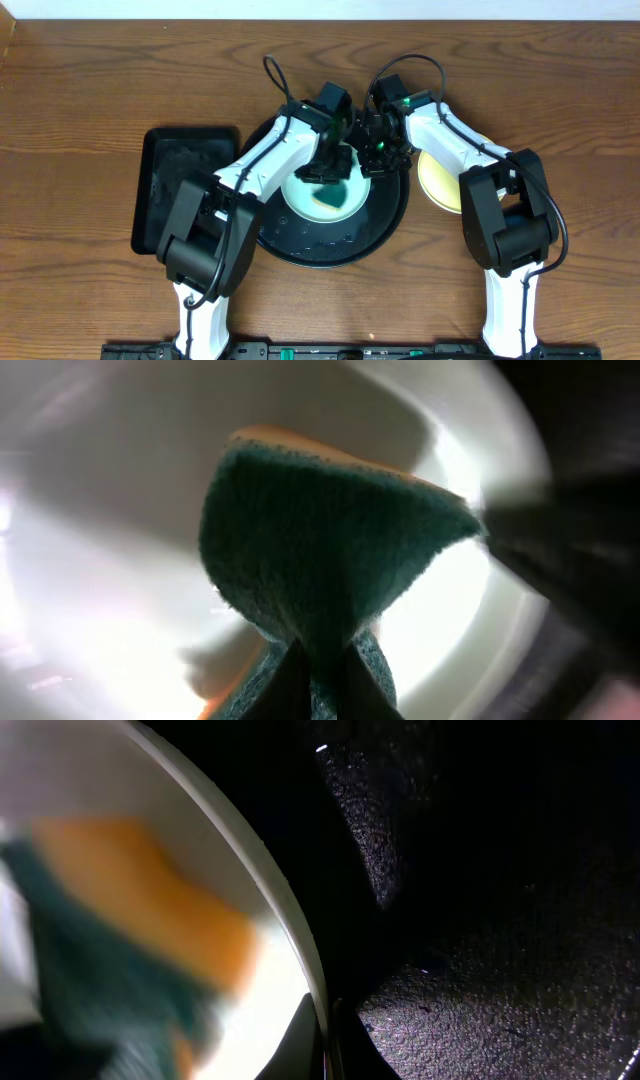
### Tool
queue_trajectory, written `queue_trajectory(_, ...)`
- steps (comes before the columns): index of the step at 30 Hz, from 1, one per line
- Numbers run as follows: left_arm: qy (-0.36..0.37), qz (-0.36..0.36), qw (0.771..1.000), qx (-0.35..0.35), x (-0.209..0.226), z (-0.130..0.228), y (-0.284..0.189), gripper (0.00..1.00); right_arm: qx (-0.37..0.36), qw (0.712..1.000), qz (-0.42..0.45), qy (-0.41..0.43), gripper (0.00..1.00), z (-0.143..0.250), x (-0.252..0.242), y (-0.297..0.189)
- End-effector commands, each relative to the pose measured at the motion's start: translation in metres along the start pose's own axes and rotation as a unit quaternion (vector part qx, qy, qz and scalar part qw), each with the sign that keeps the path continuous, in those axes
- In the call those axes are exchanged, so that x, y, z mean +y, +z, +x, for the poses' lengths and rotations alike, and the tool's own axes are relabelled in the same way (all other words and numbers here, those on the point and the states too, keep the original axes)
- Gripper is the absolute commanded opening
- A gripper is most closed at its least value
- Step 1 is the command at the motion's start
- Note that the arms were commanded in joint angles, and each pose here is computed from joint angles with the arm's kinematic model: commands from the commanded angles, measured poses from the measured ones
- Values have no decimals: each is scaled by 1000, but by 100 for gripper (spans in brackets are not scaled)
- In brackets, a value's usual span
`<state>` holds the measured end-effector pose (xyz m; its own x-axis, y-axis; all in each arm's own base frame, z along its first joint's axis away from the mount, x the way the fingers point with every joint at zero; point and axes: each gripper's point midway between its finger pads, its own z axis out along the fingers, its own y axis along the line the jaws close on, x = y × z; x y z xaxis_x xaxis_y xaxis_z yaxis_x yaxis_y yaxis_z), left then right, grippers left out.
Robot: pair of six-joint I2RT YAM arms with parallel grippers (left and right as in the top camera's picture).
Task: Clean dirty plates on tray and stack at the side
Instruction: 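Scrub the pale green plate with the sponge in the left gripper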
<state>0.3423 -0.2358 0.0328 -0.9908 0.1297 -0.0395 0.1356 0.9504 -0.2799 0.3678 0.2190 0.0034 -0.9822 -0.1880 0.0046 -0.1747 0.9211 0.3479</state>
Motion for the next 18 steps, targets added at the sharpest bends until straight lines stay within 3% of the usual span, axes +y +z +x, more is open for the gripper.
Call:
queue_trajectory(1, 29, 70, 997, 27, -25, 9, 6, 7, 23, 1000, 16, 1, 1, 13, -2, 16)
queue_trajectory(4, 9, 35, 999, 9, -14, 1, 7, 7, 24, 1000, 16, 1, 1, 13, -2, 16)
queue_trajectory(7, -51, -69, 996, -28, 23, -9, 6, 7, 23, 1000, 16, 1, 1, 13, -2, 16)
queue_trajectory(12, -126, -242, 957, -96, 85, -17, -16, 7, 23, 1000, 16, 1, 1, 13, -2, 16)
queue_trajectory(18, -134, -276, 946, -108, 96, -17, -23, 7, 24, 1000, 16, 1, 1, 13, -2, 16)
